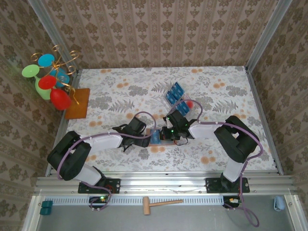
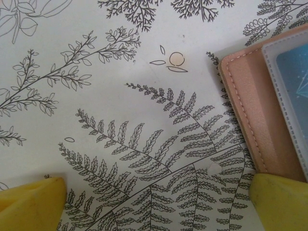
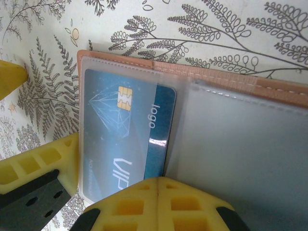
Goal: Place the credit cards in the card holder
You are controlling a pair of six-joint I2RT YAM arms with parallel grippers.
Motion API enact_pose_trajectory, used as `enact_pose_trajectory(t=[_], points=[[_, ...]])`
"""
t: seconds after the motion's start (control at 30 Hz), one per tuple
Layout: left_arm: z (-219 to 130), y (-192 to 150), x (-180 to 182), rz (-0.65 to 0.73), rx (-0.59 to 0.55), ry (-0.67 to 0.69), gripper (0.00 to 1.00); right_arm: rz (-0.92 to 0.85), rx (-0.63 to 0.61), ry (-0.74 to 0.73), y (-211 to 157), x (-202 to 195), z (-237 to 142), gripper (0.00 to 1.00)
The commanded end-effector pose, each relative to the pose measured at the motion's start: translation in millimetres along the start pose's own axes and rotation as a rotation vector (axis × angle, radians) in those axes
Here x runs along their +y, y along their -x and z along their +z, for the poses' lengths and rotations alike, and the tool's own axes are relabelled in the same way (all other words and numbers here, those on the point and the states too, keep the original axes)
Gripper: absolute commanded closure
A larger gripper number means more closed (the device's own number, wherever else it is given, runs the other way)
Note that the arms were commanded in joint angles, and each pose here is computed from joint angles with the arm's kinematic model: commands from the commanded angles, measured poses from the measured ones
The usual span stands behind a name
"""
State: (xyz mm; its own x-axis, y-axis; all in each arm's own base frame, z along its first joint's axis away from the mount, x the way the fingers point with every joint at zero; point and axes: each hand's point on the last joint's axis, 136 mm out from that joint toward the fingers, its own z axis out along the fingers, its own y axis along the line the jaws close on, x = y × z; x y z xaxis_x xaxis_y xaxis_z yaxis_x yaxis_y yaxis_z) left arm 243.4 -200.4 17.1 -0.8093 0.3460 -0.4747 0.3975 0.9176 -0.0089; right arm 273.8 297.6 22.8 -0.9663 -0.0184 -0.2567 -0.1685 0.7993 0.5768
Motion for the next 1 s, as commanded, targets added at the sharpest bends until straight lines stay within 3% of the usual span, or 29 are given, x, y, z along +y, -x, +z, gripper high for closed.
enact_pose_trajectory(t=[0.0, 0.27, 0.57, 0.97], points=[[10, -12, -12, 0.003, 0.039, -0.045, 0.0, 0.009, 0.026, 0.012, -3, 6, 5, 1.0], [7, -12, -9, -0.013, 0.035, -0.03, 0.0, 0.012, 0.018, 0.024, 2, 10, 3, 1.0], [-15, 0, 20, -0.132, -0.029, 0.041, 0.0, -0.015, -0.028, -0.012, 10, 10, -18, 1.0], [-11, 3, 25, -0.119, -0.004, 0.046, 0.0, -0.013, -0.007, -0.051, 6, 3, -11, 1.0]])
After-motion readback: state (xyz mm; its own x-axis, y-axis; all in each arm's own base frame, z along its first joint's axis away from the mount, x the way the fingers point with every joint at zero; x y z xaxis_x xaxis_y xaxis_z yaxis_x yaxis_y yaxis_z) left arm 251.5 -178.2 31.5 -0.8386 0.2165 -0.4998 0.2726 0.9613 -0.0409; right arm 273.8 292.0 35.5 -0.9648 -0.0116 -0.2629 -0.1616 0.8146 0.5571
